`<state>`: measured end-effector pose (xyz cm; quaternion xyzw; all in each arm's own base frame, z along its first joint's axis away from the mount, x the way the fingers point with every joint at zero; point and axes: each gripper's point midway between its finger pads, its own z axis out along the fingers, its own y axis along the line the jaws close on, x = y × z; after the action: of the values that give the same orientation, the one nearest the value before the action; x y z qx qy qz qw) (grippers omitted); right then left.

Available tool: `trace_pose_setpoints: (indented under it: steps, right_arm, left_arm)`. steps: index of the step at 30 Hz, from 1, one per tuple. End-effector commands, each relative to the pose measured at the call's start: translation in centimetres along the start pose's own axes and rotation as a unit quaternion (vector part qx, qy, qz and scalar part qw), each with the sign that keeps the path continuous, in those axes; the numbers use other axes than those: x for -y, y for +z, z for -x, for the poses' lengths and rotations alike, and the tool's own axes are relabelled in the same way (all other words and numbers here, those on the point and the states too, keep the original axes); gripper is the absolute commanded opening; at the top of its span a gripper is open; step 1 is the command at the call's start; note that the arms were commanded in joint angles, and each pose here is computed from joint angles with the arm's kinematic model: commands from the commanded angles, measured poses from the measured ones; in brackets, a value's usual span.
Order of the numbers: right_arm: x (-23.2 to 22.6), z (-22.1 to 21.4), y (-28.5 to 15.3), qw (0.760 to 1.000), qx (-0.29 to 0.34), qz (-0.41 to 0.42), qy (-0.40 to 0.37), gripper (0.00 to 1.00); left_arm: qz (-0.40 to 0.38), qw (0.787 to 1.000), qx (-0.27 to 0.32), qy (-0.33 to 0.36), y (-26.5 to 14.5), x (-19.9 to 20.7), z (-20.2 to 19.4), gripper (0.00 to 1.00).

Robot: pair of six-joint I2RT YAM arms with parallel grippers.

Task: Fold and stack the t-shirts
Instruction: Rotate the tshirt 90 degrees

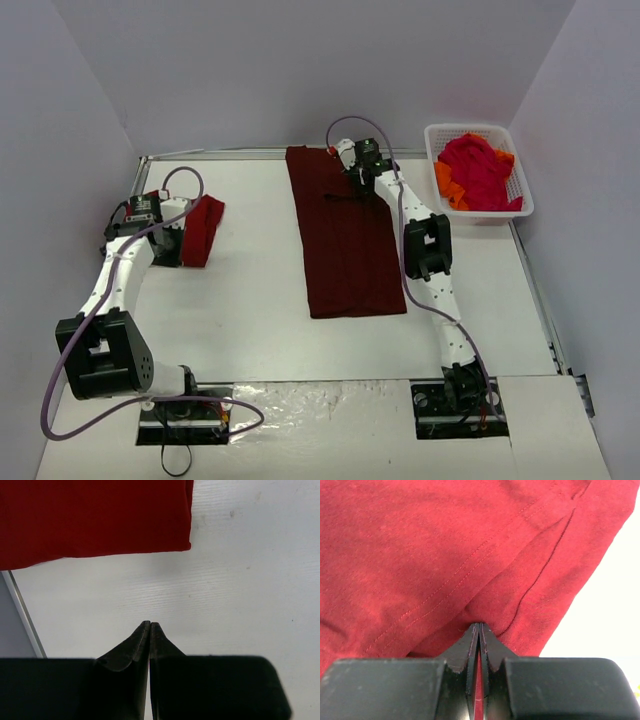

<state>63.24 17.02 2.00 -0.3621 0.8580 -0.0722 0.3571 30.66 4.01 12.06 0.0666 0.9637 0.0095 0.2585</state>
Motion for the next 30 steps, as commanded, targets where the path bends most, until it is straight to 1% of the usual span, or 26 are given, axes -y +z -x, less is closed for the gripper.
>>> trace_pose_setpoints:
  steps: [1,5,6,8,9,11,12,14,15,16,17,18,19,22,26,28,30]
  right_arm:
    - [2.3,2.9,-2.6,0.998,0.039,-0.053,0.025,0.0]
    - [3.3,4.9,-6.3,0.995,0.06,-0.07,0.032,0.0]
    - [3.6,5.8,-8.2,0.994,0.071,-0.072,0.033,0.0]
    - [3.5,6.6,-10.1,0.994,0.081,-0.07,0.035,0.0]
    - [3.3,7.6,-12.2,0.993,0.095,-0.065,0.033,0.0]
    - [2.5,8.4,-14.2,0.992,0.106,-0.058,0.03,0.0]
    - [2.1,9.6,-16.5,0.99,0.123,-0.057,0.024,0.0]
    - [0.4,9.0,-17.4,0.992,0.115,-0.043,0.012,0.0]
    - [-0.7,9.5,-19.0,0.992,0.122,-0.03,0.001,0.0]
    - [-2.6,8.6,-18.8,0.993,0.114,0.005,-0.013,0.0]
    - [-3.3,8.5,-19.5,0.993,0.114,0.015,-0.02,0.0]
    - [-4.5,7.4,-19.4,0.995,0.095,0.034,-0.025,0.0]
    - [-5.7,7.1,-19.5,0.994,0.09,0.052,-0.031,0.0]
    - [-10.2,4.9,-19.9,0.987,0.072,0.138,-0.032,0.0]
    - [-13.8,2.8,-20.2,0.981,0.043,0.184,-0.048,0.0]
    - [-14.7,1.7,-19.9,0.978,0.027,0.198,-0.053,0.0]
    - [-16.2,0.1,-19.4,0.973,0.001,0.223,-0.066,0.0]
  left_arm:
    - [0.011,0.999,0.03,0.009,-1.7,-0.5,2.2,0.02]
    - [0.004,0.999,0.039,0.01,-2.1,-0.2,2.4,0.02]
    - [0.002,0.999,0.041,0.009,-2.2,-0.1,2.3,0.02]
    - [-0.001,0.999,0.053,0.01,-2.7,0.1,2.5,0.02]
    - [-0.004,0.998,0.056,0.011,-2.8,0.3,2.5,0.02]
    - [-0.004,0.998,0.065,0.01,-3.2,0.4,2.7,0.02]
    - [-0.008,0.998,0.068,0.011,-3.3,0.5,2.7,0.02]
    - [-0.011,0.997,0.072,0.011,-3.4,0.7,2.7,0.02]
    - [-0.016,0.997,0.074,0.012,-3.4,0.9,2.8,0.02]
    - [-0.016,0.997,0.075,0.012,-3.4,0.9,2.8,0.02]
    - [-0.019,0.997,0.074,0.012,-3.3,1.0,2.8,0.02]
    - [-0.021,0.997,0.075,0.012,-3.3,1.1,2.8,0.02]
    - [-0.024,0.997,0.077,0.012,-3.4,1.2,2.9,0.02]
    - [-0.027,0.996,0.08,0.012,-3.5,1.3,3.0,0.02]
    - [-0.029,0.996,0.082,0.011,-3.6,1.4,3.0,0.02]
    - [-0.029,0.996,0.082,0.012,-3.5,1.4,2.9,0.02]
    - [-0.03,0.996,0.081,0.012,-3.4,1.4,2.9,0.02]
